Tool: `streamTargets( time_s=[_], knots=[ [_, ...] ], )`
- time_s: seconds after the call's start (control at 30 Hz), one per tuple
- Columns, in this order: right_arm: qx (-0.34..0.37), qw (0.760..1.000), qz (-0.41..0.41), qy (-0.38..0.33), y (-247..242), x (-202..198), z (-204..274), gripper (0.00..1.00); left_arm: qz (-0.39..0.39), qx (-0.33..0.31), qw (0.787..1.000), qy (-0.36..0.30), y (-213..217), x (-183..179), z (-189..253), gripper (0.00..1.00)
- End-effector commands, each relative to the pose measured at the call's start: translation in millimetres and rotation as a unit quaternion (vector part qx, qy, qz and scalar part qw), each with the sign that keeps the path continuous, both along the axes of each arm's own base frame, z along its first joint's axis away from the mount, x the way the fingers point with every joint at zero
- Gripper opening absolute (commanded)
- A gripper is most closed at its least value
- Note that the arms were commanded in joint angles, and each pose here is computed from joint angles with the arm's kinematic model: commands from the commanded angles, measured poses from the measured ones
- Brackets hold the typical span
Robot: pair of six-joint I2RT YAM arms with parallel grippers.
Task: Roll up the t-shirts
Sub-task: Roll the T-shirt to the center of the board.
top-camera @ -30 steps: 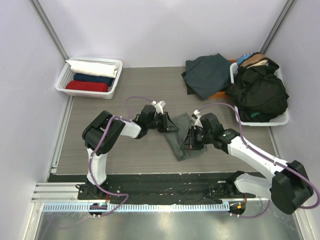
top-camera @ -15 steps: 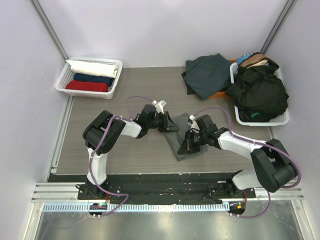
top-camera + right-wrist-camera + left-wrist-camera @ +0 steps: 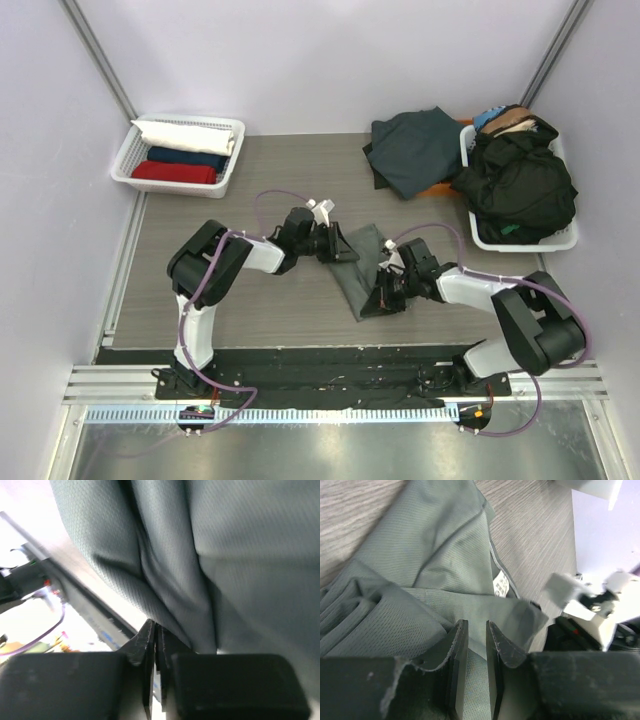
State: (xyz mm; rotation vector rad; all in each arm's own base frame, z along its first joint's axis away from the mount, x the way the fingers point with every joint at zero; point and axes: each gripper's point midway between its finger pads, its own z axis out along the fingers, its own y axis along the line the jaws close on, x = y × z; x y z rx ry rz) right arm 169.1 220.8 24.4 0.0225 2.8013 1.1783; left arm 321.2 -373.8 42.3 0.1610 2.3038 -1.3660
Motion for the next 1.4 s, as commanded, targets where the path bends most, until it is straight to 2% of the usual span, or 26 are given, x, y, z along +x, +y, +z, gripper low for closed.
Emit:
streamTargets(
  time_s=[0.0, 0.1, 0.23, 0.27, 0.33, 0.37, 0.47, 0.57, 0.6, 0.67, 0.73, 0.77, 0.83, 0.9, 0.93, 0.97, 1.1, 1.23, 1.37],
  knots=[
    [-0.077, 0.993, -0.011, -0.094, -16.6, 21.6, 29.0, 0.22, 0.005, 0.038, 0.999, 0.004, 8.0, 2.8, -25.8, 0.25],
    [-0.106, 0.981, -0.019, -0.163, -17.7, 32.3, 65.0, 0.30, 0.002, 0.036, 0.999, 0.007, 6.6, 2.8, -26.9, 0.25],
    [-0.143, 0.957, -0.018, -0.250, -7.9, 38.8, 101.2, 0.35, 0.001, 0.035, 0.999, 0.008, 5.6, 3.4, -27.0, 0.25],
    [-0.170, 0.945, -0.031, -0.277, -11.1, 45.2, 104.4, 0.36, 0.000, 0.036, 0.999, 0.010, 5.6, 3.0, -28.3, 0.25],
    [-0.194, 0.931, -0.003, -0.308, 4.2, 35.8, 105.2, 0.42, 0.000, 0.036, 0.999, 0.011, 5.1, 3.3, -28.2, 0.25],
    [-0.223, 0.916, -0.021, -0.333, 2.2, 44.5, 110.7, 0.43, 0.000, 0.037, 0.999, 0.011, 5.5, 4.1, -29.1, 0.25],
    [-0.280, 0.889, 0.008, -0.362, 18.3, 37.0, 105.0, 0.50, -0.002, 0.036, 0.999, 0.015, 4.3, 5.1, -30.4, 0.25],
    [-0.348, 0.844, 0.013, -0.408, 29.5, 38.5, 101.6, 0.56, -0.002, 0.034, 0.999, 0.020, 2.9, 8.8, -32.0, 0.25],
    [-0.380, 0.817, -0.002, -0.434, 26.1, 44.7, 106.6, 0.57, -0.003, 0.032, 0.999, 0.020, 1.7, 10.4, -29.8, 0.25],
    [-0.408, 0.783, 0.026, -0.469, 47.6, 36.1, 104.4, 0.61, -0.003, 0.032, 0.999, 0.022, 2.2, 12.5, -30.6, 0.25],
    [-0.446, 0.735, 0.025, -0.510, 58.9, 35.4, 117.4, 0.64, -0.004, 0.032, 0.999, 0.024, 2.4, 14.7, -29.8, 0.25],
    [-0.488, 0.703, 0.046, -0.515, 57.6, 33.7, 104.4, 0.65, -0.004, 0.033, 0.999, 0.025, 2.7, 15.2, -30.2, 0.25],
    [-0.514, 0.659, 0.038, -0.547, 71.5, 32.9, 113.5, 0.66, -0.005, 0.033, 0.999, 0.029, 2.8, 16.4, -31.6, 0.25],
    [-0.558, 0.614, 0.052, -0.555, 72.1, 30.8, 95.5, 0.69, -0.006, 0.032, 0.999, 0.032, 2.5, 16.5, -33.1, 0.25],
    [-0.563, 0.596, 0.036, -0.571, 78.2, 32.7, 104.3, 0.70, -0.007, 0.030, 0.999, 0.034, 2.7, 16.3, -33.2, 0.25],
    [-0.584, 0.574, 0.054, -0.572, 74.4, 30.5, 100.5, 0.70, -0.008, 0.029, 0.999, 0.035, 2.8, 16.3, -34.3, 0.25],
    [-0.610, 0.539, 0.071, -0.576, 78.1, 31.0, 78.8, 0.69, -0.008, 0.027, 0.999, 0.037, 2.9, 18.2, -35.3, 0.25],
    [-0.644, 0.492, 0.105, -0.576, 76.1, 35.8, 48.6, 0.69, -0.010, 0.026, 0.999, 0.043, 4.0, 18.1, -38.1, 0.25],
    [-0.670, 0.467, 0.122, -0.564, 72.1, 44.9, 24.8, 0.69, -0.011, 0.025, 0.999, 0.044, 4.1, 19.2, -38.8, 0.25]
  ],
)
